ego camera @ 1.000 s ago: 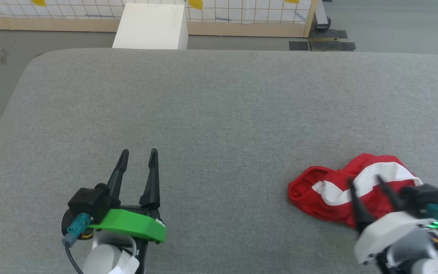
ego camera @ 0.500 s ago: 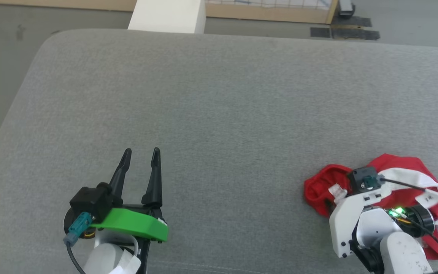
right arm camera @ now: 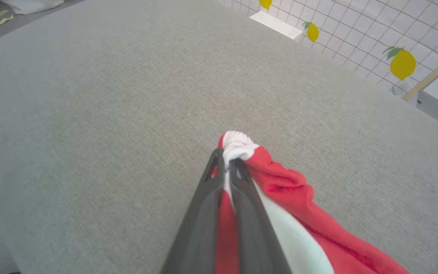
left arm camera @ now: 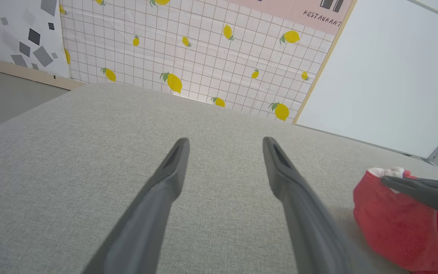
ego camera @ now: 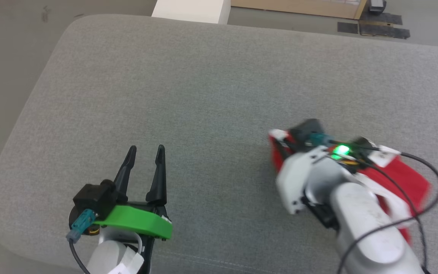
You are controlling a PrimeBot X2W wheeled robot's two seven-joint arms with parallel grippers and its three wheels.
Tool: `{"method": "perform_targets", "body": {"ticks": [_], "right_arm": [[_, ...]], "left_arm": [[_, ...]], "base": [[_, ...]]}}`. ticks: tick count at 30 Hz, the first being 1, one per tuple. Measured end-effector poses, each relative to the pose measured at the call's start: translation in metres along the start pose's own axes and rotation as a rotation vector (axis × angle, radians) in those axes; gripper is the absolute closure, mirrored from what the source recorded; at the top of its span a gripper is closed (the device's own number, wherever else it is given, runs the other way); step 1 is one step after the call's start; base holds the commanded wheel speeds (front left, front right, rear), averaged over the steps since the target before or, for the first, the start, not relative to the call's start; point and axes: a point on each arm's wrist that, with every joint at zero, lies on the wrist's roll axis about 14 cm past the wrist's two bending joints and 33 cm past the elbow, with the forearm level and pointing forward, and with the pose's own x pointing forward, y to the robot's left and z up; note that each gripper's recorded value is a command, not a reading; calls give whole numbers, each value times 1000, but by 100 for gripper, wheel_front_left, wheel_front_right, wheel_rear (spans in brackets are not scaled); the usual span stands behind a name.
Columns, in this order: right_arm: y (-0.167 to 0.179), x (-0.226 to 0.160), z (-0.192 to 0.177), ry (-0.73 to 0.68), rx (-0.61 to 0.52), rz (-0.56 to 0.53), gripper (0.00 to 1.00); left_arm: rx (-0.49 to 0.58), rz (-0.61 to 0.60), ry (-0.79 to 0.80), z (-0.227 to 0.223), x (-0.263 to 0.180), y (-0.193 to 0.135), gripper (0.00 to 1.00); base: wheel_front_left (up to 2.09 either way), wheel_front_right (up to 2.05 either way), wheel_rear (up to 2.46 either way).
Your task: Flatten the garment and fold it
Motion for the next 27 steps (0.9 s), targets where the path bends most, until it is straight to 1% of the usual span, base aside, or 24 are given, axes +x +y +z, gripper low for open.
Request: {"method": "perform_targets", "body": {"ticks": [2,4,5,6,7,10,13,15,18,20,24,27], "right_arm": [[20,8,12,-32,-36,65,100],[39,14,13,-26,-56,127,100],[45,16,10,-16,-46,148,92],[49,18,6,-3,-36,165,4],[51,19,3,4,-23,173,0],[52,18,5,-21,33,185,0],[44,10,28,-141,131,173,0],[35,0,36,-209,189,145,0],[7,-22,37,-306,256,48,0],[-19,-41,31,-356,285,-49,0],[-63,-84,11,-415,314,-234,0],[-93,-121,-8,-445,312,-376,0]], "left_arm": [[1,1,-2,1,1,1,0],[3,3,-3,1,1,1,0],[3,5,-1,1,0,1,0],[3,6,0,0,0,2,0],[3,6,1,0,-1,2,0],[-1,11,-3,2,-2,2,0],[-1,13,-14,6,-3,2,0],[-2,10,-21,8,-3,1,0],[1,4,-24,9,-6,-1,0],[-1,-8,-23,8,-5,-5,0],[-4,-43,-28,9,-2,-16,0],[-12,-84,-25,8,1,-29,0]], "base": [[0,0,0],[0,0,0],[0,0,0],[0,0,0],[0,0,0],[0,0,0],[0,0,0],[0,0,0],[0,0,0],[0,0,0],[0,0,0],[0,0,0]]}}
